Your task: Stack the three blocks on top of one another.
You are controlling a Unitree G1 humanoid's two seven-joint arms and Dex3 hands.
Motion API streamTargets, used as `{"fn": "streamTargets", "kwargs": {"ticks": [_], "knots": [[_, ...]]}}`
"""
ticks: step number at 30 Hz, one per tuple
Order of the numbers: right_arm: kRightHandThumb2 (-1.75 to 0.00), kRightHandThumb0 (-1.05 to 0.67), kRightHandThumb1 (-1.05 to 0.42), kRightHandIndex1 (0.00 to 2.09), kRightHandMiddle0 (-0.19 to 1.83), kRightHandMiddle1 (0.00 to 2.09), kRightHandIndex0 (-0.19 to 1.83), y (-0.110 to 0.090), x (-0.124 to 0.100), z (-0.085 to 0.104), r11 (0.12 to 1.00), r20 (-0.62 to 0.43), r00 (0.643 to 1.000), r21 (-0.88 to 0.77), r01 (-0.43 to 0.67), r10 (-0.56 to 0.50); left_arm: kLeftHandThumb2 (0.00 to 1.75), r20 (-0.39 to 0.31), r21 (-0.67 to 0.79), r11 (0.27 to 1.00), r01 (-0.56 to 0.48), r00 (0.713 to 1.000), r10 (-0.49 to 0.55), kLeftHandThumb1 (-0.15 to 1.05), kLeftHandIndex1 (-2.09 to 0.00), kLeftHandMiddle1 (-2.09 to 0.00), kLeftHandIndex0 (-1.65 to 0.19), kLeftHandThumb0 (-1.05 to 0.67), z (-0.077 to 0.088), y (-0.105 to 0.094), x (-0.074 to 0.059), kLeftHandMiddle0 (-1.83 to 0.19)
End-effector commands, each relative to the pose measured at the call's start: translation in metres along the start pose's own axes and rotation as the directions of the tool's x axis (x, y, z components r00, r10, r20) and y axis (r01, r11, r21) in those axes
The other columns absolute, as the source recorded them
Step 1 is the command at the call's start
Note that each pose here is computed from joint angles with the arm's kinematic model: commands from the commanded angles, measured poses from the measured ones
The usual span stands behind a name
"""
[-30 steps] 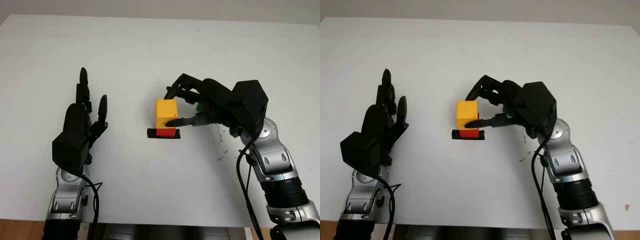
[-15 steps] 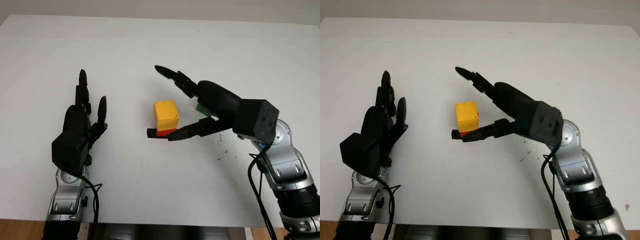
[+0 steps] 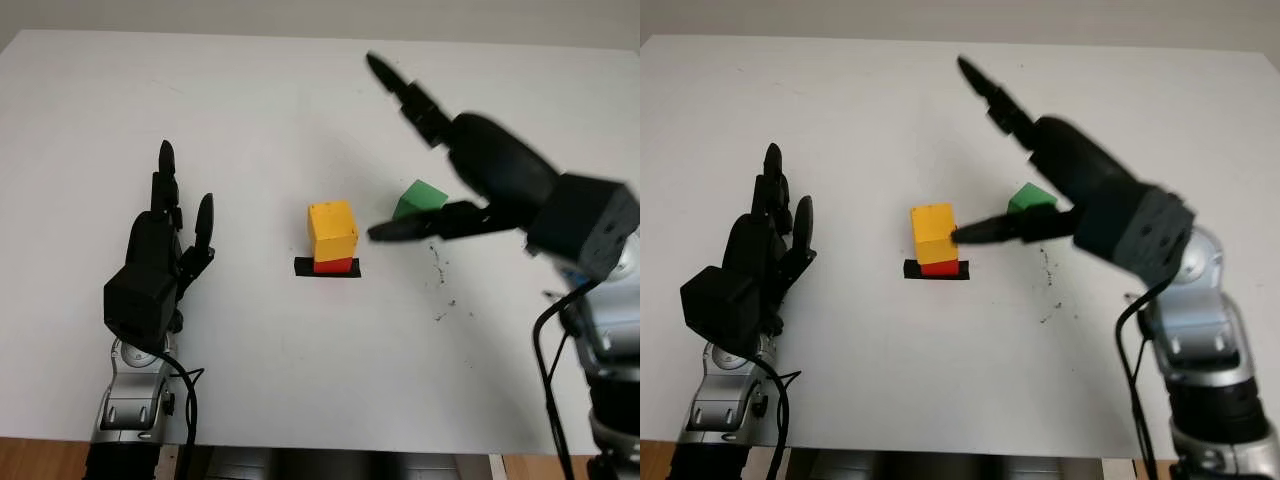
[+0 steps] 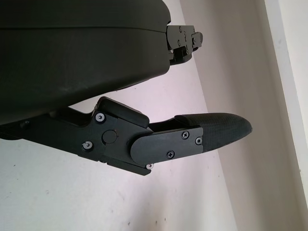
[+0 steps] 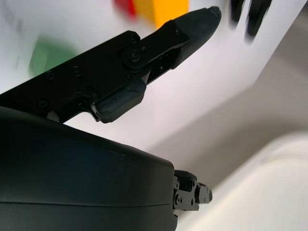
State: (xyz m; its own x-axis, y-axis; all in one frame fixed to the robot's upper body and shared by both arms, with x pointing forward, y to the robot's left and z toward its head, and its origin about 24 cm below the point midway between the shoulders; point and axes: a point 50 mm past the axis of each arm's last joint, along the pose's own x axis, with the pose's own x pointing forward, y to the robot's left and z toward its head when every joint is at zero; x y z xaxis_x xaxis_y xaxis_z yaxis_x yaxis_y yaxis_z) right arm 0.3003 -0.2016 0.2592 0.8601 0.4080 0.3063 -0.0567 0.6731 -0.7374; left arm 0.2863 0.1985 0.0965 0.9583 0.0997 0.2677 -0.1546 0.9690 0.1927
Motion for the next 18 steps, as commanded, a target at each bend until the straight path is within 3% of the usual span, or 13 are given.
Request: {"fn": "streamTargets", "kwargs": {"ticks": [1, 5, 9, 14, 18], "knots": [[-0.03, -0.78, -0.80, 0.07, 0.17, 0.20, -0.07, -0.023, 0.001, -0.002, 0.996, -0.004, 0.998, -0.070, 0.056, -0.056, 0.59, 0.009, 0.003, 1.000, -0.005, 1.000, 0.005, 1.05, -0.05, -0.05, 0.10, -0.82, 0.002, 0.002, -0.002, 0.14], [-0.04, -0.84, -0.77, 0.13, 0.31, 0.27, 0.05, -0.062, 0.005, -0.012, 0.965, -0.083, 0.996, -0.263, 0.012, -0.035, 0.59, 0.007, 0.012, 1.000, -0.005, 1.000, 0.005, 1.05, -0.05, -0.06, 0.10, -0.82, 0.001, 0.001, -0.001, 0.14], [-0.05, -0.80, -0.76, 0.11, 0.38, 0.27, 0.08, -0.074, 0.010, -0.015, 0.886, -0.167, 0.985, -0.448, -0.119, 0.048, 0.60, 0.012, 0.009, 1.000, -0.003, 1.000, 0.003, 1.05, -0.05, -0.06, 0.10, -0.82, 0.001, 0.001, 0.000, 0.13], [-0.06, -0.70, -0.78, 0.08, 0.40, 0.21, 0.08, -0.061, 0.018, -0.022, 0.685, -0.311, 0.922, -0.622, -0.379, 0.228, 0.61, 0.012, -0.007, 1.000, 0.008, 1.000, -0.008, 1.05, -0.05, -0.05, 0.12, -0.82, 0.000, -0.003, 0.004, 0.14], [-0.05, -0.67, -0.78, 0.08, 0.44, 0.18, 0.11, -0.041, 0.022, -0.028, 0.551, -0.335, 0.883, -0.691, -0.467, 0.329, 0.59, 0.010, -0.031, 0.999, 0.013, 1.000, -0.012, 1.05, -0.05, -0.05, 0.13, -0.83, 0.001, -0.004, 0.005, 0.15]]}}
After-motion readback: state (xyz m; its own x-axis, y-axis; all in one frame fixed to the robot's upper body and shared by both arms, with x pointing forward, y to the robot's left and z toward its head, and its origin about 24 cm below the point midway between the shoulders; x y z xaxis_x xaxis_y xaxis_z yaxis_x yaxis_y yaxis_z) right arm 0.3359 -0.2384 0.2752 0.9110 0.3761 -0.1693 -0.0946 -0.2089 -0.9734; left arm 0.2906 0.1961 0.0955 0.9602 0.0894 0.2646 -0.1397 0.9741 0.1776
